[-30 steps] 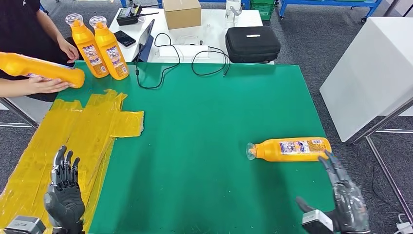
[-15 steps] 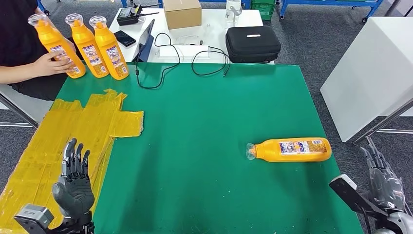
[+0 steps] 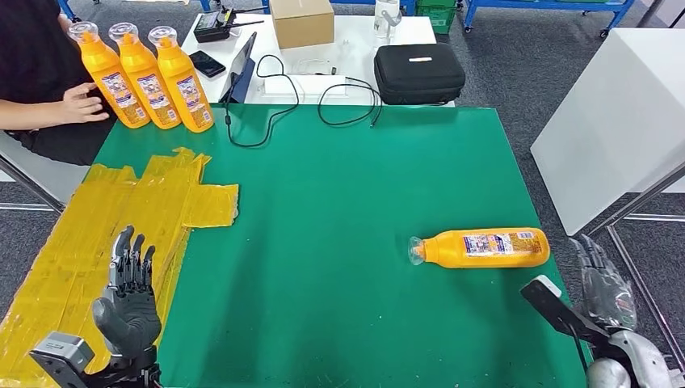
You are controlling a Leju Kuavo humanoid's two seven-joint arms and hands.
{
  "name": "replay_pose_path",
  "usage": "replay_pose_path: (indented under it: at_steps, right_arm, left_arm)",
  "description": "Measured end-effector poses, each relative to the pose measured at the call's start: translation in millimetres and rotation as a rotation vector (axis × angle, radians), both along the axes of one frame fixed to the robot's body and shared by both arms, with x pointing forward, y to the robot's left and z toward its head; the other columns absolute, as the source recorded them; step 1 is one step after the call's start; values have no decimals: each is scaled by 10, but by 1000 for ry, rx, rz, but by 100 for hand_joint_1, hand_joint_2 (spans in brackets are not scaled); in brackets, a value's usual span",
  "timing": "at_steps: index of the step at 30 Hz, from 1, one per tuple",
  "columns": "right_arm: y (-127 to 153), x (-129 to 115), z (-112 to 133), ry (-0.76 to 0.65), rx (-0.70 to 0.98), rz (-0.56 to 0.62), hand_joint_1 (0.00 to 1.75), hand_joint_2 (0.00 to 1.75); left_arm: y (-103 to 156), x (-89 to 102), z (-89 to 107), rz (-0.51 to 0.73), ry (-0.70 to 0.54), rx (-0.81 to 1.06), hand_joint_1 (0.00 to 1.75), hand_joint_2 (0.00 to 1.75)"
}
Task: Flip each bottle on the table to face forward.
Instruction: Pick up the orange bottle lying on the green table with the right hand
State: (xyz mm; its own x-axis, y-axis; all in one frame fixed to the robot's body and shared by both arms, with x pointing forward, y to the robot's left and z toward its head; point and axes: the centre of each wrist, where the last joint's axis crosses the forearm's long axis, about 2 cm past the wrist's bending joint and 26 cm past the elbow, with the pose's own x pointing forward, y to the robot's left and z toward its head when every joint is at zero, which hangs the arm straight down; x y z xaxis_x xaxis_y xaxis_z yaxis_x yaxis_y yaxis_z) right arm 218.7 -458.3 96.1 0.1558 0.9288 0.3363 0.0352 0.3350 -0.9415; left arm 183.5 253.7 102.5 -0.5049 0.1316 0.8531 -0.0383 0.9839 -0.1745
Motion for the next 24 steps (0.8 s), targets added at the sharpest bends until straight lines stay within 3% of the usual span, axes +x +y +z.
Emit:
replay_pose_path:
  at_steps: [14, 17, 21, 24]
  right_arm:
    - [165, 97, -52, 10, -1, 44, 0, 175]
    - [292, 216, -82, 14, 2, 78, 0, 175]
    - [540, 561, -88, 13, 8, 138, 0, 175]
    - [590, 612, -106, 26, -2, 143, 0, 175]
  left_arm:
    - [-1, 2, 1, -3, 1, 1, 0, 0]
    - [9, 7, 3, -8, 2, 5, 0, 0]
    - [2, 51, 16, -30, 6, 12, 0, 0]
    - [2, 54, 15, -34, 6, 14, 0, 0]
